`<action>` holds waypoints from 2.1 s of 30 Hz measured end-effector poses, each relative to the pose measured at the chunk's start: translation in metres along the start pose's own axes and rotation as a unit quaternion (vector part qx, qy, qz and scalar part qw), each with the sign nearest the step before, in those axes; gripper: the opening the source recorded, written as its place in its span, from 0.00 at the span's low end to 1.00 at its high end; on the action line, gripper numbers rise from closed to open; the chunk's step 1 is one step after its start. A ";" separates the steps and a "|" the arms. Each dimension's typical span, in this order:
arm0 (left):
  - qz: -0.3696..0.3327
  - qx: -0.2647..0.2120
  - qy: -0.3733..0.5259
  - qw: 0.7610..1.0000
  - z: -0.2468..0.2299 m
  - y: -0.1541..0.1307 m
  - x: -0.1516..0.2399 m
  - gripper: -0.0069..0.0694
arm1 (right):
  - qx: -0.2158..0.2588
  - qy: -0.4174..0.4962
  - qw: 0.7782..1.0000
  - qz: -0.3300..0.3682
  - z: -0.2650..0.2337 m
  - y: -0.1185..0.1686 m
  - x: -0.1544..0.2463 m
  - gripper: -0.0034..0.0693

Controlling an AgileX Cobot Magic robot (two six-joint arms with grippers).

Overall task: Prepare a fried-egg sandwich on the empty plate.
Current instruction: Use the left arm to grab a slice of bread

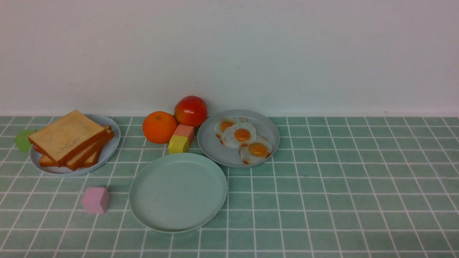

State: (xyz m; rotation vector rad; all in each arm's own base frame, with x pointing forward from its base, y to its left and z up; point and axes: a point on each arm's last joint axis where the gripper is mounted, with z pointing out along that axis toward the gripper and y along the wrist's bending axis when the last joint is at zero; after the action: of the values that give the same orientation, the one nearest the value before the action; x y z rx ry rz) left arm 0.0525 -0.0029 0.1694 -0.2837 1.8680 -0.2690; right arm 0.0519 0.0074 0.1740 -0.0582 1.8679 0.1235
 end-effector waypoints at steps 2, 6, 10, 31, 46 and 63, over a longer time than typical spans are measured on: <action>0.000 0.000 0.000 1.000 0.000 0.000 0.000 0.40 | 0.000 0.000 1.000 0.000 0.000 0.000 0.000 0.38; 0.000 0.000 0.000 1.000 0.000 0.000 0.000 0.40 | 0.000 0.000 1.000 0.000 0.000 0.000 0.000 0.38; 0.000 0.000 0.000 1.000 0.000 0.000 0.000 0.40 | 0.000 0.000 1.000 0.000 0.000 0.000 0.000 0.38; -0.299 0.096 -0.107 0.943 -0.004 -0.011 -0.024 0.40 | 0.000 0.000 1.000 0.000 0.000 0.000 0.000 0.38; -0.207 0.132 -0.110 0.963 -0.034 -0.037 -0.075 0.15 | -0.026 -0.029 0.994 0.106 0.001 0.004 -0.004 0.38; 0.070 0.073 0.237 0.966 0.056 -0.079 -0.155 0.10 | -0.120 -0.045 0.963 0.236 -0.027 0.023 -0.075 0.26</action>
State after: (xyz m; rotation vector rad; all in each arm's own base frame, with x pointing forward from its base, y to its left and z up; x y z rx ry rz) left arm 0.1569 -0.0293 0.3164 0.0199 2.3143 -0.4011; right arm 0.0465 0.0252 0.2547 0.2259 1.7369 0.6715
